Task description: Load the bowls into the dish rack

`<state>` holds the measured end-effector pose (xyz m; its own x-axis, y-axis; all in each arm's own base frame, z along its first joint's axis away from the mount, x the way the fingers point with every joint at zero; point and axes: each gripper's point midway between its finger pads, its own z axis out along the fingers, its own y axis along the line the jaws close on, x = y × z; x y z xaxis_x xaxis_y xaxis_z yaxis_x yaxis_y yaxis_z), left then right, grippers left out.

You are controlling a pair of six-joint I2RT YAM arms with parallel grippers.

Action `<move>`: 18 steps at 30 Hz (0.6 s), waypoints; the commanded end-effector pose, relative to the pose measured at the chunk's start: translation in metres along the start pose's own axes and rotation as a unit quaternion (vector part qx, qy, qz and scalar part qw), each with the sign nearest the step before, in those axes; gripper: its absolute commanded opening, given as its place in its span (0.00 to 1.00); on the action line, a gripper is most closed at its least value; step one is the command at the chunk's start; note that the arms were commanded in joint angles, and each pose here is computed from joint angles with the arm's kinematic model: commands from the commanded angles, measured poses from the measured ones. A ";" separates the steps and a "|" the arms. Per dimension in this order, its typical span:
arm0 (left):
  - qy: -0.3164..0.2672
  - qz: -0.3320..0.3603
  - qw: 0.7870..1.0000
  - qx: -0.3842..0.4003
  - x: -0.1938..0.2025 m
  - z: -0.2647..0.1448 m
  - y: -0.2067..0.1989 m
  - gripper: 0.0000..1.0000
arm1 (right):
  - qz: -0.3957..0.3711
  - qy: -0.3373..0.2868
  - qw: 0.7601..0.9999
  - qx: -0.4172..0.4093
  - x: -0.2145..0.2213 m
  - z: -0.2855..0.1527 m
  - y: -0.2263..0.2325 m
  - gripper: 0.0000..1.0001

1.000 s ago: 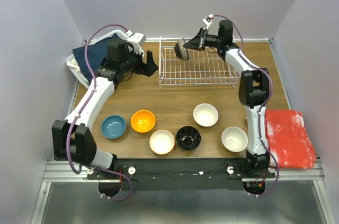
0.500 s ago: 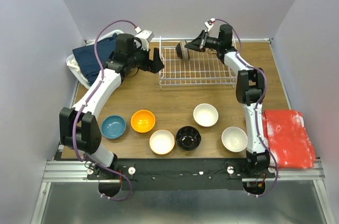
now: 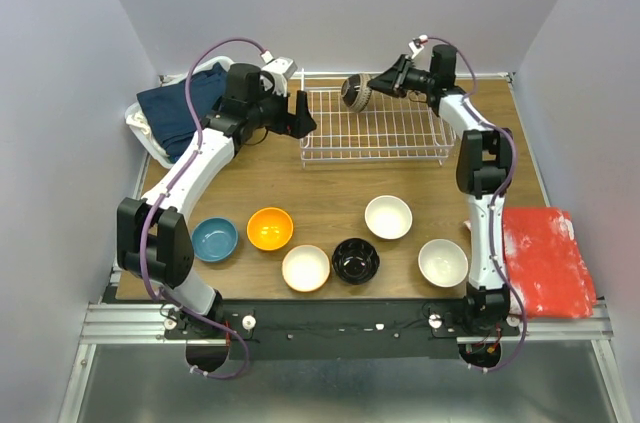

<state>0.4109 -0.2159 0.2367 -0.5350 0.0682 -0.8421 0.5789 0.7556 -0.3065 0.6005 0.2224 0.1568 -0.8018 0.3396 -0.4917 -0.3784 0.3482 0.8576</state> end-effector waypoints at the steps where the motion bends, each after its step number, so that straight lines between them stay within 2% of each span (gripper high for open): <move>1: -0.032 0.000 0.999 0.026 -0.018 0.002 -0.014 0.96 | 0.006 -0.010 0.996 0.093 -0.002 -0.024 -0.026 0.36; 14: -0.051 0.021 0.998 0.037 -0.011 -0.004 -0.022 0.97 | -0.064 -0.013 0.973 0.221 -0.007 -0.066 -0.024 0.47; 18: -0.061 0.040 0.997 -0.008 -0.013 -0.006 -0.008 0.97 | -0.100 -0.024 0.959 0.265 -0.019 -0.083 -0.016 0.47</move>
<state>0.4083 -0.2254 0.2321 -0.5051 0.0397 -0.8621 0.6016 0.7325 -0.3187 0.5907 0.1595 0.1464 -0.7537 0.3142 -0.5772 -0.2367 0.6896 0.6844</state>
